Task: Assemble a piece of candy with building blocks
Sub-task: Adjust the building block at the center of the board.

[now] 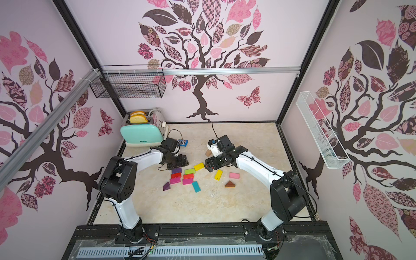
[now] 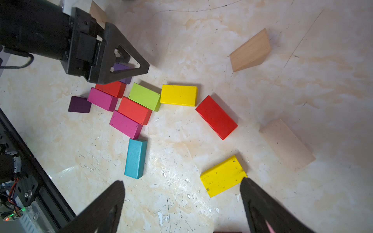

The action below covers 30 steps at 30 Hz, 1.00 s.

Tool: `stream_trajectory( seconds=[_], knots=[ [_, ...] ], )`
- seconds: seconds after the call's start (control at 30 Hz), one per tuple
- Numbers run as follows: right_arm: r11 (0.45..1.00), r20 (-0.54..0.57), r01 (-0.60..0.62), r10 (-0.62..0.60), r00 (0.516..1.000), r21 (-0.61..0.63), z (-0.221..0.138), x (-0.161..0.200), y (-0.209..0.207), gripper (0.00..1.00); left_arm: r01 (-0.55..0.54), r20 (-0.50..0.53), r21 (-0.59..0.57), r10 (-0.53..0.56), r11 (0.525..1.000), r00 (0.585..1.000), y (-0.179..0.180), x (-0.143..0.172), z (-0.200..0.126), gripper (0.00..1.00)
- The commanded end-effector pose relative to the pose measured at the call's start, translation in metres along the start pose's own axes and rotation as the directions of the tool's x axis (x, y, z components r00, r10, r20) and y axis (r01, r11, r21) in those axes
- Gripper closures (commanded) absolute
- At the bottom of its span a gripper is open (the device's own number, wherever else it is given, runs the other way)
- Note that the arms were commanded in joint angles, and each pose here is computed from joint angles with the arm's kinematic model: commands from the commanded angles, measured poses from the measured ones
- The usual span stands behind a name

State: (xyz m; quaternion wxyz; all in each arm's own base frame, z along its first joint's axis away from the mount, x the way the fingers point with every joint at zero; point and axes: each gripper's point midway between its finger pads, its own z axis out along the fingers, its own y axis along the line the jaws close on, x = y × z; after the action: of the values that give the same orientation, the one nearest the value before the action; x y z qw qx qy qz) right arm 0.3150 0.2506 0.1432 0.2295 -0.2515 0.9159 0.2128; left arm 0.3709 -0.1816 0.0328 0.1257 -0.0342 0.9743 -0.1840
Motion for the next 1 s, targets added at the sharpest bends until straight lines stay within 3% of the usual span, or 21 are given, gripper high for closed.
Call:
stream_trajectory(
  seconds=[0.0, 0.53, 0.73, 0.83, 0.97],
  knots=[
    [1.000, 0.050, 0.005, -0.005, 0.999, 0.004, -0.012, -0.013, 0.002, 0.08, 0.002, -0.037, 0.017, -0.001, 1.000, 0.999, -0.002, 0.012, 0.007, 0.22],
    [1.000, 0.049, 0.002, -0.002, 0.999, 0.013, -0.011, -0.015, -0.002, 0.08, 0.020, -0.025, 0.047, -0.019, 0.999, 1.000, -0.011, 0.016, -0.011, 0.22],
    [1.000, 0.048, 0.003, -0.004, 0.999, 0.024, -0.015, -0.015, -0.003, 0.07, -0.048, 0.097, -0.072, 0.054, 0.996, 0.994, -0.006, -0.004, -0.071, 0.19],
    [1.000, 0.046, -0.003, 0.003, 0.999, 0.015, -0.019, -0.012, -0.001, 0.06, -0.102, 0.073, -0.161, 0.115, 0.982, 0.991, 0.010, 0.014, -0.099, 0.19],
    [0.999, 0.043, -0.022, 0.024, 0.999, -0.042, -0.023, -0.003, 0.009, 0.04, -0.123, -0.013, -0.173, 0.123, 0.977, 0.992, 0.023, 0.054, -0.112, 0.18]
  ],
)
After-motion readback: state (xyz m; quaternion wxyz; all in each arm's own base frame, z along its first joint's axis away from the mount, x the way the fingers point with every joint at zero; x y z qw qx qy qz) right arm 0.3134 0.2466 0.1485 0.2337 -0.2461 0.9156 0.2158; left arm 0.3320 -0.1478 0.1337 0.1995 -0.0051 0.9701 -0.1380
